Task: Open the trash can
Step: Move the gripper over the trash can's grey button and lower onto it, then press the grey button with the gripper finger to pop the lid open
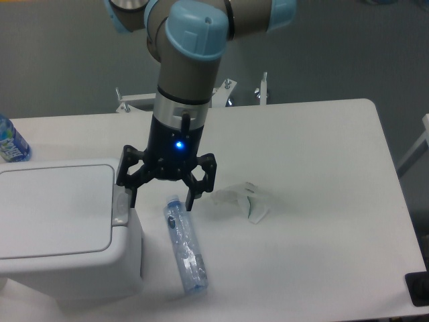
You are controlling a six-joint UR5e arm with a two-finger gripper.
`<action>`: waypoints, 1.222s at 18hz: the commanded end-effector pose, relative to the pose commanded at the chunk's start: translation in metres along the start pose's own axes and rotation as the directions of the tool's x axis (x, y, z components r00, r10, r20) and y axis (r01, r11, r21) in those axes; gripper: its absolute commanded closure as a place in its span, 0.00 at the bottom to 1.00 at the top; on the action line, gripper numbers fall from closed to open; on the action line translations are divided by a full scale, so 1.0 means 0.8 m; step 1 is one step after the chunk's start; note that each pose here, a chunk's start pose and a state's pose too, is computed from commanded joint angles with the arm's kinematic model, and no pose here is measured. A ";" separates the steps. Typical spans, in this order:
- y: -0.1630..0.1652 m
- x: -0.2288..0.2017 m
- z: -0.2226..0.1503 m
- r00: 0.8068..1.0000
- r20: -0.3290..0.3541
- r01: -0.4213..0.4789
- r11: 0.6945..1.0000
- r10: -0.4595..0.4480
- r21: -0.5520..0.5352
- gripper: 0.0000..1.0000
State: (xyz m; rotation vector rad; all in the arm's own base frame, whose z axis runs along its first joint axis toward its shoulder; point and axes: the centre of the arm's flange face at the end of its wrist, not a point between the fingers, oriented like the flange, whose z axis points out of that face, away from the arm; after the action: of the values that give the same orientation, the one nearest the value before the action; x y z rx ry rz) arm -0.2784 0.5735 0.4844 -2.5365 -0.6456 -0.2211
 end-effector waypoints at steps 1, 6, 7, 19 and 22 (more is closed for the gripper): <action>0.000 0.003 0.001 1.000 -0.002 -0.004 1.000 0.004 -0.001 0.00; 0.005 0.000 0.010 1.000 -0.002 -0.008 1.000 0.008 -0.011 0.00; 0.007 0.000 0.012 1.000 -0.002 -0.010 1.000 0.010 -0.014 0.00; -0.005 0.000 0.003 1.000 0.001 -0.019 1.000 0.019 0.004 0.00; -0.028 -0.003 -0.038 0.994 0.040 -0.105 0.992 0.102 0.067 0.00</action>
State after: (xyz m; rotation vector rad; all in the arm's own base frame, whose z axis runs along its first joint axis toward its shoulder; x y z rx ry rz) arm -0.2924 0.5742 0.5195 -2.5042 -0.5245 -0.1148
